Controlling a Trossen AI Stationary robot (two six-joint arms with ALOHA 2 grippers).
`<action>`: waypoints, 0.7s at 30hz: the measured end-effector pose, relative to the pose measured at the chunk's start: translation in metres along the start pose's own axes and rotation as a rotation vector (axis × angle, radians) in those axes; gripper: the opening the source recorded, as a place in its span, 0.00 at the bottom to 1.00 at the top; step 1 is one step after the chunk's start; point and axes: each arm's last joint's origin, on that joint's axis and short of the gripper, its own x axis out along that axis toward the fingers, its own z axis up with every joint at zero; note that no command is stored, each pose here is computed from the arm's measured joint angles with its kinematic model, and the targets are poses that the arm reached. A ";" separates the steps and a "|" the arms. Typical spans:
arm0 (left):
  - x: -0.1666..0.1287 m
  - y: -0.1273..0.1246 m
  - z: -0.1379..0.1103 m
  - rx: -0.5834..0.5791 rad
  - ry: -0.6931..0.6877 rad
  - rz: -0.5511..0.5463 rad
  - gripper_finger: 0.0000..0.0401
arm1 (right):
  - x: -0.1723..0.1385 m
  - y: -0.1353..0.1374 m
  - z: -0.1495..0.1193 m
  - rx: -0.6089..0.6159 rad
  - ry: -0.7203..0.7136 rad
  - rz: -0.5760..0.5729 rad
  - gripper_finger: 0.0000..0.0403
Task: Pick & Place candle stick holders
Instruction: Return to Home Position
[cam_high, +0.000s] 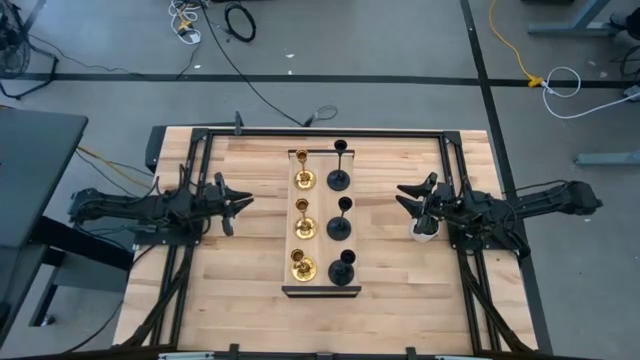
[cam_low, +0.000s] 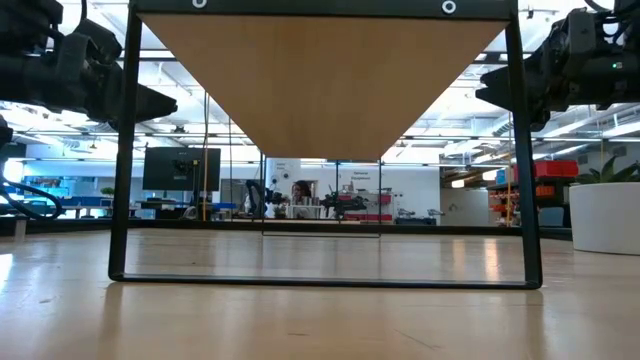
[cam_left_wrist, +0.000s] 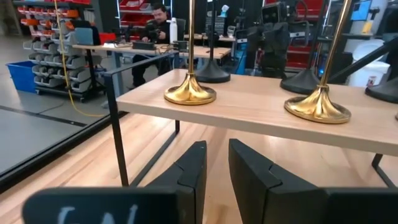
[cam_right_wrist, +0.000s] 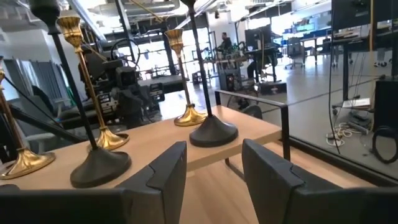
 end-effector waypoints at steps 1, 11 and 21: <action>0.000 0.000 0.000 0.000 0.000 0.000 0.18 | 0.000 0.000 0.000 0.000 0.000 0.000 0.38; -0.002 0.001 0.001 -0.006 -0.016 -0.002 0.18 | -0.006 -0.002 0.006 0.022 -0.045 0.008 0.38; -0.009 0.003 0.012 -0.055 -0.137 -0.008 0.18 | -0.023 -0.008 0.028 0.119 -0.242 0.021 0.38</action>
